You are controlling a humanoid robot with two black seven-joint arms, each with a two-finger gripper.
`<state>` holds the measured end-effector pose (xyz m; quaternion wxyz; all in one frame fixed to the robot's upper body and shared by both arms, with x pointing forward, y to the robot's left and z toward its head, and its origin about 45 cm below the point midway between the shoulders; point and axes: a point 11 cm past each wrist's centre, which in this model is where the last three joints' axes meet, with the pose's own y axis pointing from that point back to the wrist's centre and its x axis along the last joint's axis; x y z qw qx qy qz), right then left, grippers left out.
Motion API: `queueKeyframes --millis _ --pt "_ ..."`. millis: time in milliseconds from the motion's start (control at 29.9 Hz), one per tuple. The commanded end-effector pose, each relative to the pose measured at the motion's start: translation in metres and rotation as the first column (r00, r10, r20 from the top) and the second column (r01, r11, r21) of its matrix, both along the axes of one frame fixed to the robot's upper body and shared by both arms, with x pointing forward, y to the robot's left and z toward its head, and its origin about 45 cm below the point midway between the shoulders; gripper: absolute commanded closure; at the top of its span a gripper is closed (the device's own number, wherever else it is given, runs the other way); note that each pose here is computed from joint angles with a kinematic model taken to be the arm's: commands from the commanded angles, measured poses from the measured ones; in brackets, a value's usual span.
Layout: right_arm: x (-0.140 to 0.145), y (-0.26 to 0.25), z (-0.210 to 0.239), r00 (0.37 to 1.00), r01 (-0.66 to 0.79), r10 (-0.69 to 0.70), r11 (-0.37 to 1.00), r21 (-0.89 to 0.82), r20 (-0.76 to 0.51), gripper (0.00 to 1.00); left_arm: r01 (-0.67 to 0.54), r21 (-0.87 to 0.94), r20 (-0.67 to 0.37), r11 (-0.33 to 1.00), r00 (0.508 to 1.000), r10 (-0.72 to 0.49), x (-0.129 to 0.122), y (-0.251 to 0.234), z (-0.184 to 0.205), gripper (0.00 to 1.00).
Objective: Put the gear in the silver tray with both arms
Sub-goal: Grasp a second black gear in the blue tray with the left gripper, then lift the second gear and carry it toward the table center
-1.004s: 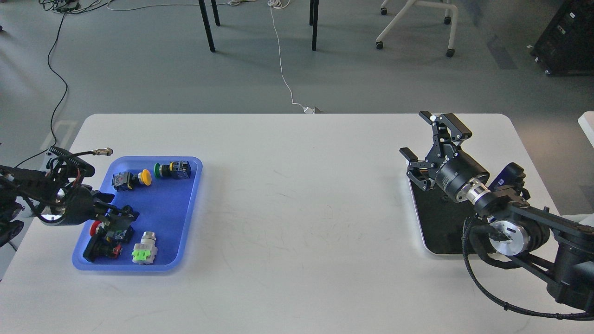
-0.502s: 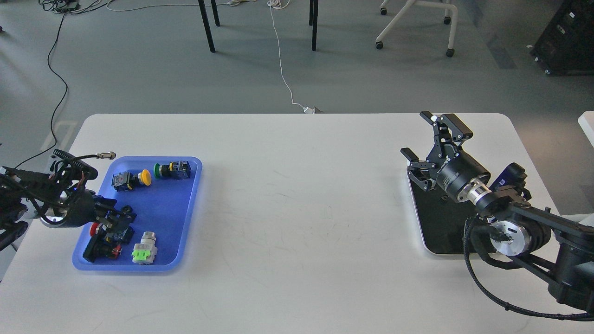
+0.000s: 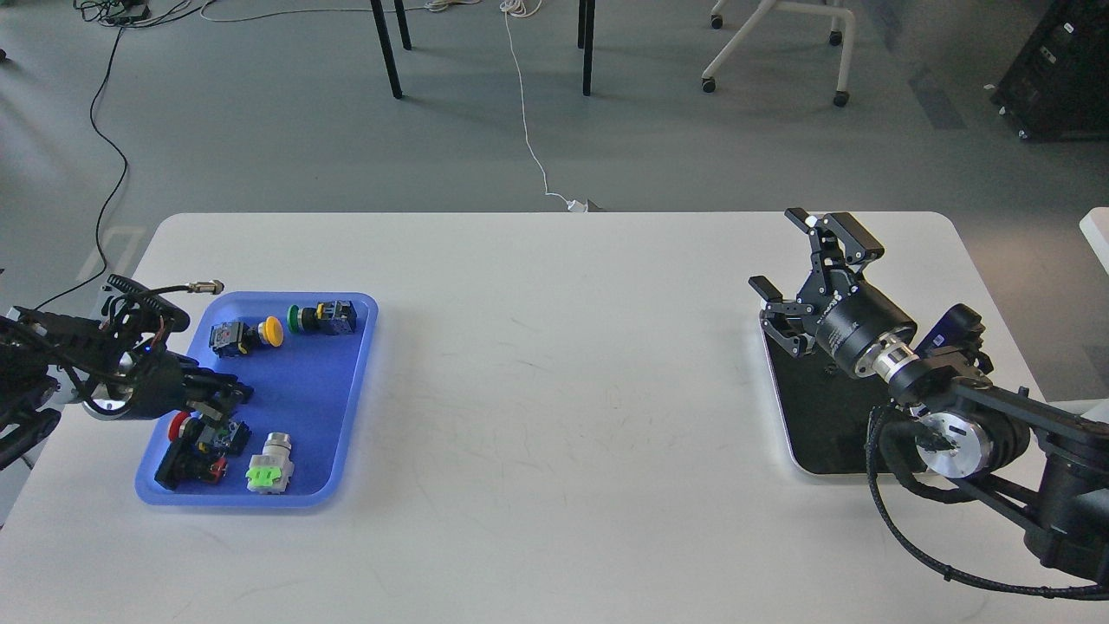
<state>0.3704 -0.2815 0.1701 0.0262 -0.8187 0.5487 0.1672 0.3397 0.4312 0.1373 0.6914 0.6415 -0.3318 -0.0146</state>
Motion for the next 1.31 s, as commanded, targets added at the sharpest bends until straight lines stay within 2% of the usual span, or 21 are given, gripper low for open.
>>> queueKeyframes --millis 0,268,502,703,904,1071,1272 --pt "0.0 0.001 0.0 1.0 -0.001 0.001 1.0 0.001 0.0 0.03 0.004 0.002 0.0 1.0 1.0 -0.004 0.0 -0.001 0.0 0.86" --pt "0.0 -0.002 0.001 1.0 0.002 -0.002 1.0 -0.003 0.001 0.03 0.034 -0.011 0.038 0.999 0.999 -0.033 0.014 -0.013 0.015 0.87" --pt "0.001 -0.002 0.001 1.0 0.002 -0.002 1.0 -0.006 0.003 0.03 0.218 -0.092 0.067 0.972 0.975 -0.212 0.022 -0.087 0.048 0.86" --pt "0.004 -0.009 0.006 1.0 0.02 -0.02 1.0 -0.007 0.016 0.03 0.406 -0.14 0.176 0.903 0.908 -0.381 0.027 -0.154 0.089 0.86" --pt "0.01 -0.025 0.009 0.997 0.072 -0.071 0.997 -0.007 0.026 0.03 0.59 -0.176 0.255 0.788 0.801 -0.542 0.036 -0.252 0.109 0.85" --pt "0.005 -0.036 0.003 0.997 0.077 -0.077 0.996 0.043 -0.006 0.03 0.688 -0.159 0.206 0.709 0.725 -0.657 0.026 -0.307 0.09 0.85" --pt "-0.01 -0.06 -0.01 0.999 0.028 -0.025 0.996 0.088 -0.036 0.03 0.721 -0.202 0.189 0.663 0.693 -0.696 0.018 -0.361 0.071 0.85"
